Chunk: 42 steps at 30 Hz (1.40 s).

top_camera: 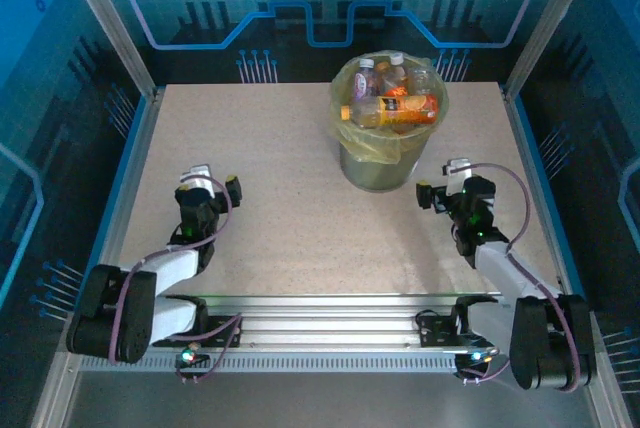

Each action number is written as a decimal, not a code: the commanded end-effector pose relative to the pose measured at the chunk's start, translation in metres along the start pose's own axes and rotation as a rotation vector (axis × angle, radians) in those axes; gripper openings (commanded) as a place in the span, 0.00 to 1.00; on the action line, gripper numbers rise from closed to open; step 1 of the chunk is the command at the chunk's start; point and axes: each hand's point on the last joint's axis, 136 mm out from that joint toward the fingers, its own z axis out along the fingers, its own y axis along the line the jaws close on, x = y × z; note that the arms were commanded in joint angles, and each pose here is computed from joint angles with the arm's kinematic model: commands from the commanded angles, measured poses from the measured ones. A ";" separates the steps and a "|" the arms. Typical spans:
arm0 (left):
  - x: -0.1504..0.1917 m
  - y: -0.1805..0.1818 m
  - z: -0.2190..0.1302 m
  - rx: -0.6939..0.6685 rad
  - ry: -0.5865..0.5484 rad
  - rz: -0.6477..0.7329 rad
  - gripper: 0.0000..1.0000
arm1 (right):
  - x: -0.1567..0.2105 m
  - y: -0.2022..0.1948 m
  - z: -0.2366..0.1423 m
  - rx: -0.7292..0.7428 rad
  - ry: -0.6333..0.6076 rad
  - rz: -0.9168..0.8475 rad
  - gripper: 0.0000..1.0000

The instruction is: Put the plastic bottles in the bin

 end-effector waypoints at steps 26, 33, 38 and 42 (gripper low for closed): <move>0.003 -0.014 0.046 0.142 0.010 0.013 0.99 | -0.009 0.026 0.045 -0.216 -0.093 0.003 1.00; 0.004 -0.013 0.047 0.139 0.014 0.016 0.99 | 0.002 0.028 0.054 -0.215 -0.085 -0.005 1.00; 0.004 -0.013 0.047 0.139 0.014 0.016 0.99 | 0.004 0.023 0.059 -0.143 -0.058 -0.013 1.00; 0.004 -0.014 0.047 0.141 0.016 0.019 0.99 | 0.005 0.016 0.062 -0.060 -0.042 -0.012 1.00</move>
